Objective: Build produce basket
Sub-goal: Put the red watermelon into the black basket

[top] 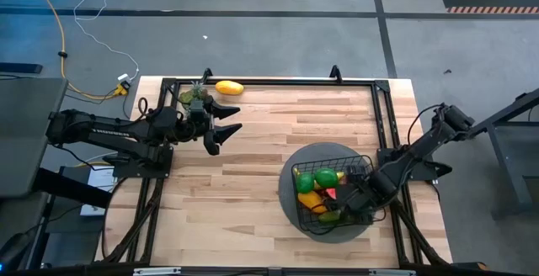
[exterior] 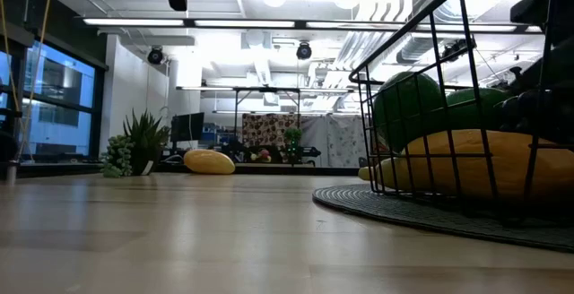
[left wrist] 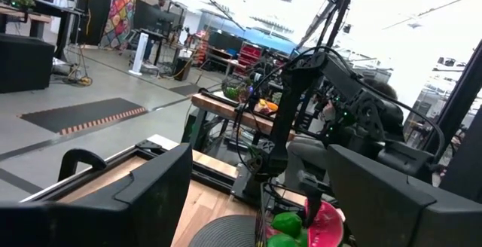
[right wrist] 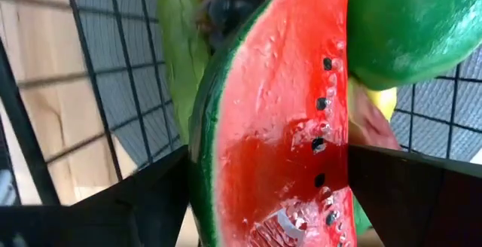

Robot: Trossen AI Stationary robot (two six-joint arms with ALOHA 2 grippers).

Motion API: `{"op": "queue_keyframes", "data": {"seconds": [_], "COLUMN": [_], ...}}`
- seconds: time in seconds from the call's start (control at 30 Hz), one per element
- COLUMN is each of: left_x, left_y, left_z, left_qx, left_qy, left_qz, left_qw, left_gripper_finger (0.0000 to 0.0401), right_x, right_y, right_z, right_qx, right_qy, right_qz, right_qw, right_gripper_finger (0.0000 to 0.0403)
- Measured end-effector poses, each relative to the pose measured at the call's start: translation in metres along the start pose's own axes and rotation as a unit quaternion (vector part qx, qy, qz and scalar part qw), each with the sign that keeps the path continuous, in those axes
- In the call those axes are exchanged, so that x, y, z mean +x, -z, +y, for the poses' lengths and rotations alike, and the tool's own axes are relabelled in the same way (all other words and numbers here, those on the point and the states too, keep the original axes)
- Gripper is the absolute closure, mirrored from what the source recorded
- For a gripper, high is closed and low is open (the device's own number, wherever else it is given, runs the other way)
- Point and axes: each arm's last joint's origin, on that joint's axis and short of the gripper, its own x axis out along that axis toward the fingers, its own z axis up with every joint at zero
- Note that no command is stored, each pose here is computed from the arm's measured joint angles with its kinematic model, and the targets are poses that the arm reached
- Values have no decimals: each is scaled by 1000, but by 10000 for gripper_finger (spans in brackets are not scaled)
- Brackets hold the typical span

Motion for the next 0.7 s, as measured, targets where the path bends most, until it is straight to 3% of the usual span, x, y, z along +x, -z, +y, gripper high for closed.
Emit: {"op": "queue_keyframes", "data": {"seconds": [0.33,0.7], "left_x": [0,0], "left_y": [0,0], "left_z": [0,0], "left_qx": [0,0], "left_qy": [0,0], "left_qz": [0,0], "left_qw": [1000,1000], "left_gripper_finger": [105,105], "right_x": [-1,-1], "right_y": [8,8], "right_z": [12,13], "right_qx": [-29,-5], "right_qy": [23,16], "right_qz": [-28,-24], "right_qw": [999,1000], "right_gripper_finger": [96,95]}}
